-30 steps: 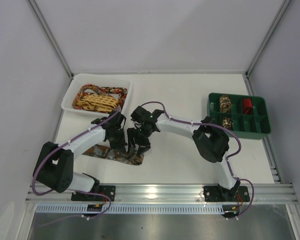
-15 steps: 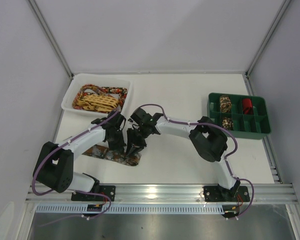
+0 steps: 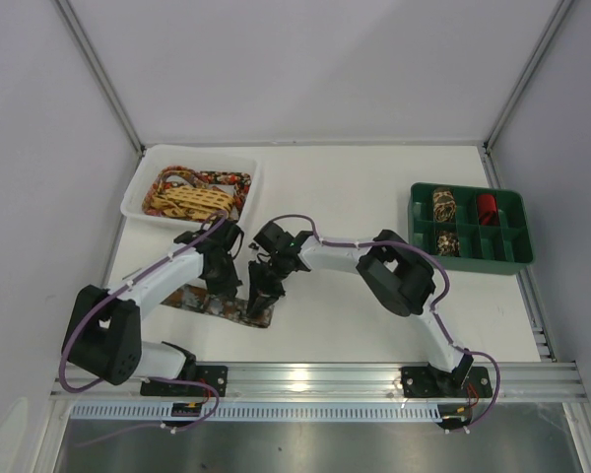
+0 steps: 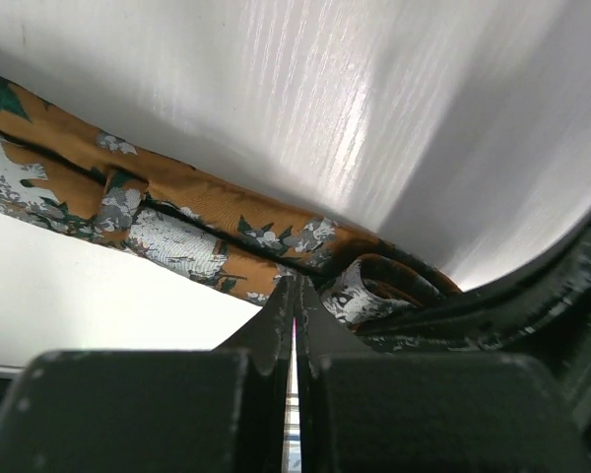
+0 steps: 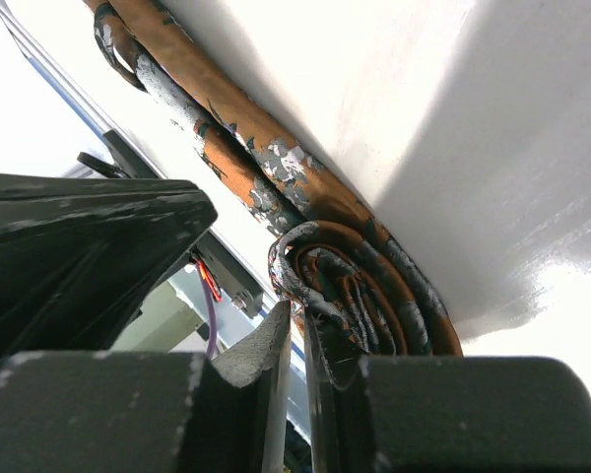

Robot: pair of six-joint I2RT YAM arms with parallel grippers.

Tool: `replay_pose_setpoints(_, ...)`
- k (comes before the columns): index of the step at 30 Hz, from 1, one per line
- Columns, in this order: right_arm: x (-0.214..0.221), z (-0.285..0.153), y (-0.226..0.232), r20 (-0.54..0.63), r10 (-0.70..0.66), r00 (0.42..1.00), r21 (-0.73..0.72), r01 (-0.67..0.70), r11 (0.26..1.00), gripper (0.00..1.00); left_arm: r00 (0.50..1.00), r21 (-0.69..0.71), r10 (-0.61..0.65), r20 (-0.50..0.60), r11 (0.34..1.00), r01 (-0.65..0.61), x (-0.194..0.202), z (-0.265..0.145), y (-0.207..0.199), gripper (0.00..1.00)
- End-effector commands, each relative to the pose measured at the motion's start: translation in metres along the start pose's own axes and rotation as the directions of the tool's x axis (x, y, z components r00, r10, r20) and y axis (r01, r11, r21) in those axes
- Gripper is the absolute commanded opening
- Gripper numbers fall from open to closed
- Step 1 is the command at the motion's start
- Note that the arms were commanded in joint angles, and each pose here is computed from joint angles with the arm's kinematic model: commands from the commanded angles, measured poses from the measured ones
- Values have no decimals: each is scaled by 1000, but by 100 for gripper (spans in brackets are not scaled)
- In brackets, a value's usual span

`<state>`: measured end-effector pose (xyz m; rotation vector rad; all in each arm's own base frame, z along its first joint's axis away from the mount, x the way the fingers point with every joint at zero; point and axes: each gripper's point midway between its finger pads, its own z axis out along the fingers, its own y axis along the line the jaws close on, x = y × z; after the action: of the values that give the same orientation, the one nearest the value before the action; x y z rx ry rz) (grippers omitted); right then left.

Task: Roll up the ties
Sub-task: Roll the tie

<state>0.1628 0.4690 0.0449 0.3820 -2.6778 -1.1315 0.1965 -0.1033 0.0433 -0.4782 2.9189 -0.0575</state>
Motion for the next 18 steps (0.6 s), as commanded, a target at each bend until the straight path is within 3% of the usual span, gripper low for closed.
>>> replay_pose_setpoints(1,1,15,-17,-9,14,1000,50,-13,999,16,998,41,-17,58,999,14,-15,-16,-6,1)
replay_pose_setpoints(10,7,19,-40,-31,35,999,129,-31,991,17,990,219,62,-125,975,-33,23,5,-31,1)
replay_pose_setpoints(18,13,14,-52,-37,28,999,174,-22,984,18,978,232,75,-195,972,-28,42,20,-31,1)
